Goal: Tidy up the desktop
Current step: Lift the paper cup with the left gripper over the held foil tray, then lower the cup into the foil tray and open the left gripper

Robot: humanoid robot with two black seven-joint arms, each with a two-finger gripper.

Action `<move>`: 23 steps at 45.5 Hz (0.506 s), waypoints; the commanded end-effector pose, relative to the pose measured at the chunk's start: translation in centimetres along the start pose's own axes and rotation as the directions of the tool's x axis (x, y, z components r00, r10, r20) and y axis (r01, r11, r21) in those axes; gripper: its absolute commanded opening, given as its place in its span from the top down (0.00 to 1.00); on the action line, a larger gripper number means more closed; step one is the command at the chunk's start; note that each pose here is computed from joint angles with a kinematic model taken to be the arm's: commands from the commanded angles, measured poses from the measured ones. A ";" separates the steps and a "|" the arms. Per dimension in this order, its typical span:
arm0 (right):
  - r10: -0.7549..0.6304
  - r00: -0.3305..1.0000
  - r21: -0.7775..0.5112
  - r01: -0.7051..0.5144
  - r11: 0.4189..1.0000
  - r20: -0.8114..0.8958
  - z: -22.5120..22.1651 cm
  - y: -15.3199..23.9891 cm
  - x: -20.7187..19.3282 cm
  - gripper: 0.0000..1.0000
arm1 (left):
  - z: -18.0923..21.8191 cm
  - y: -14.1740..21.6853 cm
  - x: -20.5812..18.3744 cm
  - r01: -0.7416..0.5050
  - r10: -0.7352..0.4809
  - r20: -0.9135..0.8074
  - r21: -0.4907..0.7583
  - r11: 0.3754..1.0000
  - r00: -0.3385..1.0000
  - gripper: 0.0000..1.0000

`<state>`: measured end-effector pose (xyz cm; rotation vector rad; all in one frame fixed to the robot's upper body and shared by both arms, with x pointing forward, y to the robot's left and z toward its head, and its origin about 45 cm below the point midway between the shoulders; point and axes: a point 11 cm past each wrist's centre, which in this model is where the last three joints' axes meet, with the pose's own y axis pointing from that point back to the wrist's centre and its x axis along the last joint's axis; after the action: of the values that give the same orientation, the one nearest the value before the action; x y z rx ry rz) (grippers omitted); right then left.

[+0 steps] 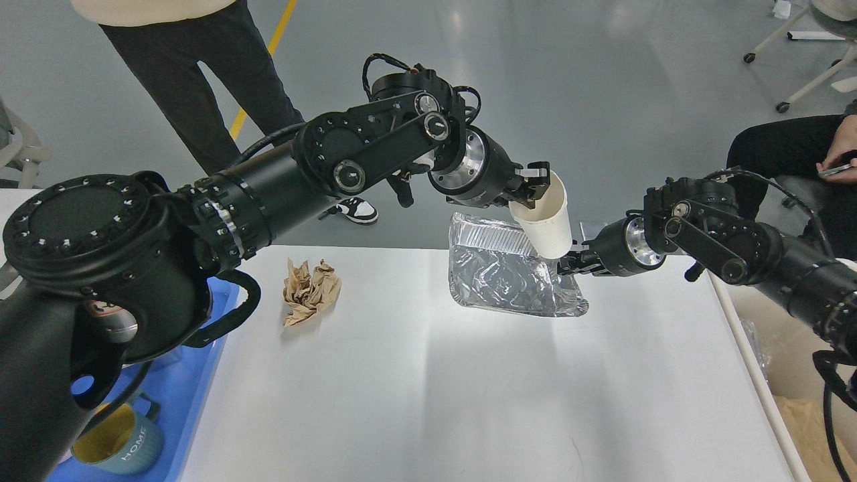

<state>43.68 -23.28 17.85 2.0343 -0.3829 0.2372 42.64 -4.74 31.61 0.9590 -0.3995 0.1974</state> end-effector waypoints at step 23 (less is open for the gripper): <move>0.000 1.000 0.000 0.000 1.000 0.000 0.0 0.0 0.0 1.00 | -0.3 -0.1 -0.1 0.002 -0.002 -0.005 0.002 1.000 1.000 0.03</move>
<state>43.68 -23.29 17.85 2.0342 -0.3831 0.2372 42.66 -4.58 31.31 0.9622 -0.3947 0.1978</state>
